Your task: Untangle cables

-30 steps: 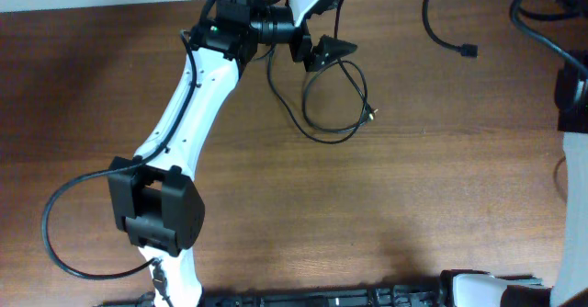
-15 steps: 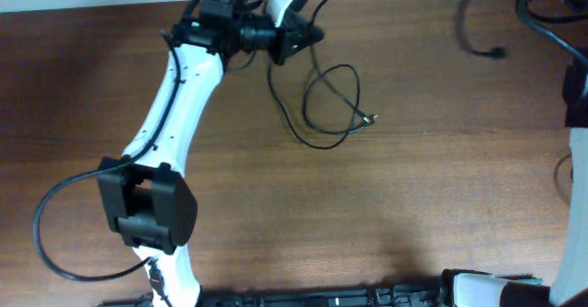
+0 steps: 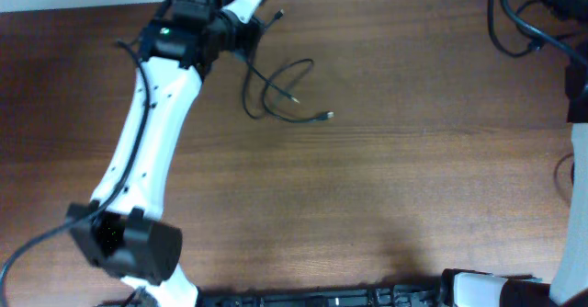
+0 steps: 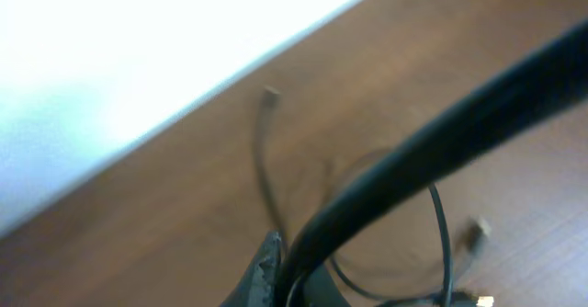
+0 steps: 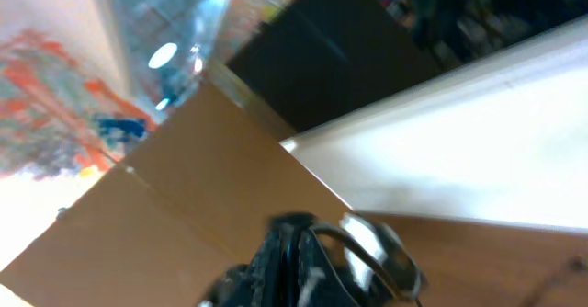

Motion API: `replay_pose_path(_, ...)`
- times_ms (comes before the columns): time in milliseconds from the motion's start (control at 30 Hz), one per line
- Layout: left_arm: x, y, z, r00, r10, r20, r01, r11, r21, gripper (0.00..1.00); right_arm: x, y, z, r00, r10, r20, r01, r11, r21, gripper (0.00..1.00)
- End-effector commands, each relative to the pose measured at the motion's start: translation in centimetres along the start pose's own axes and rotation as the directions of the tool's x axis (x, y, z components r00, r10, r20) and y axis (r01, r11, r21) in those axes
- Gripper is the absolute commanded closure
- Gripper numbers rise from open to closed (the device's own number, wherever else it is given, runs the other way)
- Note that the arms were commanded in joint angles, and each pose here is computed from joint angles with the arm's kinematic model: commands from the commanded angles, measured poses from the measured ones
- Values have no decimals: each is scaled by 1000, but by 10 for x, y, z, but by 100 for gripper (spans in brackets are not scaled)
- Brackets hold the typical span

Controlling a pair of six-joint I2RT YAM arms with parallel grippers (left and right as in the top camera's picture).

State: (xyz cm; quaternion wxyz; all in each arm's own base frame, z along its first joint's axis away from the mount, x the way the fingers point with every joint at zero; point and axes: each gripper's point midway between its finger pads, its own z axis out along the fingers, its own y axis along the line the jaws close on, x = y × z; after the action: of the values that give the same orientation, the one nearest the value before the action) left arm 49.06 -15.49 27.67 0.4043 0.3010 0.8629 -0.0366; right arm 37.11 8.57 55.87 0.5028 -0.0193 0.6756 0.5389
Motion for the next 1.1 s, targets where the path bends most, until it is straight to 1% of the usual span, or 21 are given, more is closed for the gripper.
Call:
replay_pose_path(0, -45, 30, -70, 984, 75, 163, -44, 981, -188, 100, 9, -4, -7, 993, -119, -27, 120, 991, 52, 96)
replay_pose_path(67, -66, 24, -89, 957, 169, 236, -122, 972, -201, 100, 19, -18, -6, 993, -99, -64, 105, 991, 83, 96)
replay_pose_path(133, -90, 9, -112, 893, 327, 309, -264, 937, -229, 100, 29, -35, -5, 992, -69, -104, 81, 990, 117, 96)
replay_pose_path(167, -98, 1, -121, 863, 382, 330, -310, 917, -250, 100, 33, -41, -5, 991, -57, -117, 72, 989, 128, 96)
replay_pose_path(233, -106, -19, -129, 796, 503, 337, -432, 862, -264, 100, 38, -49, -4, 989, -45, -138, 64, 988, 143, 96)
replay_pose_path(267, -106, -31, -128, 757, 562, 332, -502, 827, -255, 100, 40, -52, -4, 988, -40, -146, 62, 987, 148, 96)
replay_pose_path(300, -103, -42, -126, 731, 597, 331, -549, 802, -235, 100, 42, -54, -4, 987, -43, -153, 66, 986, 151, 96)
replay_pose_path(333, -99, -52, -123, 717, 614, 332, -581, 788, -204, 100, 43, -55, -4, 987, -41, -157, 65, 986, 154, 96)
replay_pose_path(367, -92, -66, -118, 700, 629, 338, -620, 770, -147, 100, 45, -56, -5, 985, -48, -164, 73, 985, 155, 96)
replay_pose_path(467, -57, -112, -96, 667, 645, 372, -716, 693, 83, 100, 48, -58, -6, 982, -66, -179, 95, 983, 159, 96)
replay_pose_path(567, -39, -132, -79, 641, 667, 380, -758, 628, 177, 100, 49, -59, -6, 981, -70, -181, 99, 982, 158, 96)
replay_pose_path(600, -36, -136, -72, 631, 678, 376, -769, 610, 191, 100, 49, -59, -6, 981, -69, -181, 99, 982, 158, 96)
replay_pose_path(667, -33, -138, -62, 621, 688, 376, -779, 595, 199, 100, 49, -59, -6, 981, -68, -182, 98, 982, 160, 96)
replay_pose_path(767, -30, -139, -54, 542, 746, 387, -837, 518, 175, 100, 52, -61, -7, 978, -75, -194, 107, 981, 163, 96)
replay_pose_path(800, -29, -139, -52, 494, 775, 393, -867, 475, 154, 100, 54, -62, -7, 977, -76, -201, 111, 980, 166, 96)
replay_pose_path(833, -28, -137, -51, 463, 798, 386, -884, 447, 137, 100, 56, -63, -8, 975, -77, -207, 113, 979, 168, 96)
replay_pose_path(900, -24, -130, -43, 421, 837, 350, -906, 406, 119, 100, 59, -65, -9, 974, -64, -217, 104, 979, 176, 96)
replay_pose_path(933, -19, -124, -32, 410, 859, 306, -912, 391, 122, 100, 62, -66, -10, 972, -58, -226, 100, 978, 180, 96)
replay_pose_path(967, -13, -120, -21, 416, 869, 269, -909, 393, 137, 100, 64, -67, -10, 971, -60, -232, 104, 978, 182, 96)
replay_pose_path(1067, 8, -117, 14, 434, 876, 212, -896, 394, 206, 100, 70, -70, -13, 965, -61, -255, 112, 975, 192, 96)
